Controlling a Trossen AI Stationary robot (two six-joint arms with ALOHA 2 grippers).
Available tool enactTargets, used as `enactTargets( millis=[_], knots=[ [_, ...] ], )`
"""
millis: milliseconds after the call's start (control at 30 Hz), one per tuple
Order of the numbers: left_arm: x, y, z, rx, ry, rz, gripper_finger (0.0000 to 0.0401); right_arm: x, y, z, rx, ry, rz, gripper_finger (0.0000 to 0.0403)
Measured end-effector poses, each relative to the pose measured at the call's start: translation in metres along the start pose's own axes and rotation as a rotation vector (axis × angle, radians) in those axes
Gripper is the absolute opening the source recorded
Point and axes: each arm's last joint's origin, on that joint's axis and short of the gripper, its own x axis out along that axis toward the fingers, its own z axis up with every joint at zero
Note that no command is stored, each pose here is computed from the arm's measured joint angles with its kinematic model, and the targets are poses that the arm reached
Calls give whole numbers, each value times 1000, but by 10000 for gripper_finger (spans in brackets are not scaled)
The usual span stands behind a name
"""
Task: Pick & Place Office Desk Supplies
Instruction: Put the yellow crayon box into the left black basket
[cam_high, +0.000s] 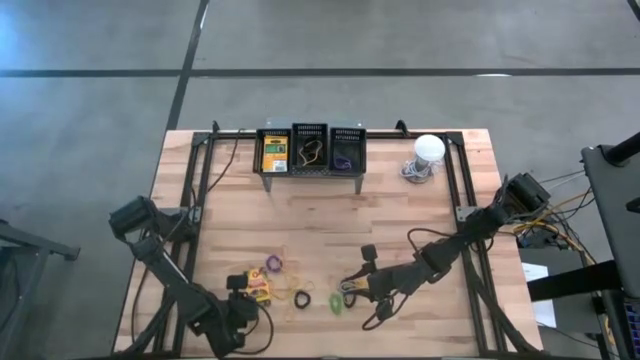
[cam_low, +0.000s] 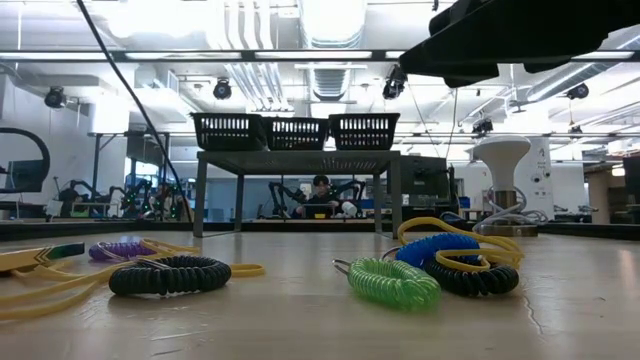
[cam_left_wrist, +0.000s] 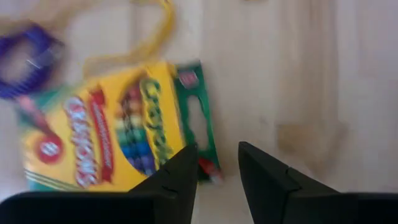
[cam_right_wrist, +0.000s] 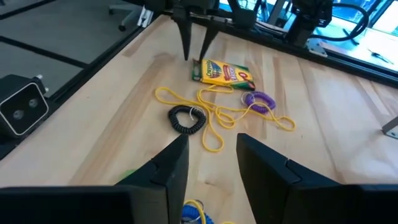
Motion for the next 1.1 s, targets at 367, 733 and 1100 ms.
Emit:
enactTargets(
  millis=[367,733,1100],
  knots=[
    [7,6,-4,-50,-70,60,118,1,-3,-1,7,4,-9,122],
    [15,17,-7,-56,-100,130,92,1,-3,-1,8,6,-9,118],
    [14,19,-3,-63,-111,153,3,1,-3,-2,7,12,-9,112]
  ],
)
